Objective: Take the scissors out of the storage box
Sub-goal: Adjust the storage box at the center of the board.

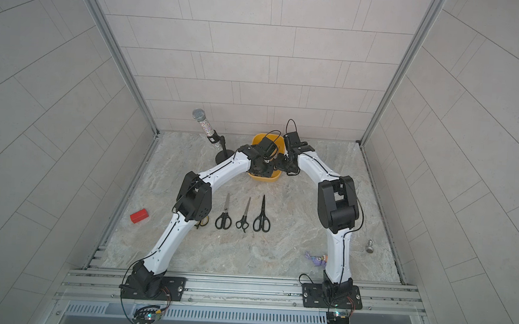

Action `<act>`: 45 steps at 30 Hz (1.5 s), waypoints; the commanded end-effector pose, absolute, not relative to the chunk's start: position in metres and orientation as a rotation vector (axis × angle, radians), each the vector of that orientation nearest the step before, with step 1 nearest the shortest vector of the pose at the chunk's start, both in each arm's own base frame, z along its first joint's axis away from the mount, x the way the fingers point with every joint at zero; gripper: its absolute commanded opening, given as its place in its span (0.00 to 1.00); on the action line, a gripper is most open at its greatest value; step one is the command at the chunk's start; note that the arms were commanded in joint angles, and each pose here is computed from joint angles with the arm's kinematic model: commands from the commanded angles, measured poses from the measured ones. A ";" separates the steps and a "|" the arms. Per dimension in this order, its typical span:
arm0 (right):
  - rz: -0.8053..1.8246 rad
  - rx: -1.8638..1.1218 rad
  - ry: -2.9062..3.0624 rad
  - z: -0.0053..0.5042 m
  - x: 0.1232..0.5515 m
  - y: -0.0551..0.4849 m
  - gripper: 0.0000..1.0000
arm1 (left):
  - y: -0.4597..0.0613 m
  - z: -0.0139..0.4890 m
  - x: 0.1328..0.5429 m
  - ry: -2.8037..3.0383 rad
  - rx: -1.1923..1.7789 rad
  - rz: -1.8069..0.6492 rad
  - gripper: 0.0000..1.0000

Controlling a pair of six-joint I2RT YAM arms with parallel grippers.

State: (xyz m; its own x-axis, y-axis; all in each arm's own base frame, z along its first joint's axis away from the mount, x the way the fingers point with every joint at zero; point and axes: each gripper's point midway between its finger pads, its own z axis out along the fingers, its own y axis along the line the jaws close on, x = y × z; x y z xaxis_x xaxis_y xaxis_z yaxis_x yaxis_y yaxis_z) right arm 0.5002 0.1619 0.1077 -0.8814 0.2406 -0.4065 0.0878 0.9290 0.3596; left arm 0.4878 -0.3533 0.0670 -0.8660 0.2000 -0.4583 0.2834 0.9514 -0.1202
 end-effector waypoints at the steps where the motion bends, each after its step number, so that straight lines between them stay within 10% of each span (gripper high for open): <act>1: 0.536 0.235 2.596 0.112 0.507 0.175 0.00 | -0.356 0.077 0.507 2.585 0.312 -0.267 0.38; 12: 0.546 0.241 2.646 0.094 0.509 0.180 0.00 | -0.357 0.078 0.516 2.556 0.305 -0.272 0.38; 22: 0.579 0.250 2.606 0.112 0.515 0.181 0.45 | -0.361 0.065 0.522 2.553 0.294 -0.282 0.38; 45: 0.559 0.444 2.521 0.156 0.498 0.115 0.49 | -0.369 0.038 0.527 2.552 0.306 -0.236 0.35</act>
